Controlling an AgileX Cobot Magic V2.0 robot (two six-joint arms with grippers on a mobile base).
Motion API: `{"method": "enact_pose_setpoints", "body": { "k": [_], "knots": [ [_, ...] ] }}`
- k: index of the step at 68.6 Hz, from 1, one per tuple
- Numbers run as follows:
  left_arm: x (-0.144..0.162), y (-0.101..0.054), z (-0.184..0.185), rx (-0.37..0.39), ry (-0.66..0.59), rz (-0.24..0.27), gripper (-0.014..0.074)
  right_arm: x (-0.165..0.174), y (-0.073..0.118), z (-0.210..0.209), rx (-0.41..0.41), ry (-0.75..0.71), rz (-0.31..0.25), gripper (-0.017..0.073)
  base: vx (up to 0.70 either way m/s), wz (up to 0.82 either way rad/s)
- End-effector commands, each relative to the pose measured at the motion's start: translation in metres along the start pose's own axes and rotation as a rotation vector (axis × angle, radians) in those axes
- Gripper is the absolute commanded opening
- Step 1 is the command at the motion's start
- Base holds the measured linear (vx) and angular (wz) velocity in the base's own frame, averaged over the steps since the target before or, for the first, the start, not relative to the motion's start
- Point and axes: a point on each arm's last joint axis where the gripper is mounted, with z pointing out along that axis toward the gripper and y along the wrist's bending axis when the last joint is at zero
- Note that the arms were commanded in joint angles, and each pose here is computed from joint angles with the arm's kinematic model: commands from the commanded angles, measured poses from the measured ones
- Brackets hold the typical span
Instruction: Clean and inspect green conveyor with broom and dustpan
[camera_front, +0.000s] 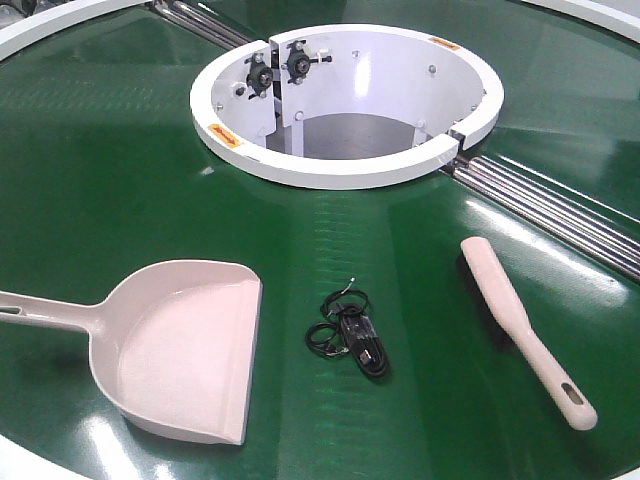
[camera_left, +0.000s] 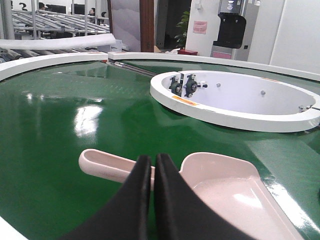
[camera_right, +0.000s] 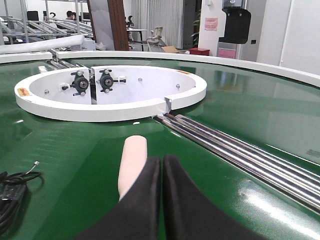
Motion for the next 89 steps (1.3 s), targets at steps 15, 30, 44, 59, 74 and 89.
{"method": "enact_pose_setpoints", "body": {
  "k": [15,30,44,59,74,89],
  "knots": [
    [-0.054,-0.006,-0.013,0.050,-0.433,0.036,-0.0007,-0.001,-0.001,-0.001,0.012,-0.073,-0.016,-0.0009,0.00,0.00],
    [-0.115,-0.006,-0.003,0.000,-0.208,0.128,-0.0007,-0.001,-0.001,-0.001,0.012,-0.073,-0.016,-0.0009,0.00,0.00],
    [-0.138,-0.004,0.036,-0.022,0.144,0.126,-0.0007,-0.001,-0.001,-0.001,0.012,-0.073,-0.016,-0.0009,0.00,0.00],
    [-0.126,-0.004,0.065,-0.020,0.275,0.127,-0.0007,-0.001,-0.001,-0.001,0.012,-0.073,-0.016,-0.0009,0.00,0.00],
    [-0.122,-0.004,0.071,-0.018,0.302,0.124,0.0031,-0.001,-0.001,-0.001,0.012,-0.073,-0.016,-0.0009,0.00,0.00],
    [-0.121,-0.004,0.070,-0.020,0.322,0.124,0.0284,-0.001,-0.001,-0.001,0.012,-0.073,-0.016,-0.0009,0.00,0.00]
  ]
}}
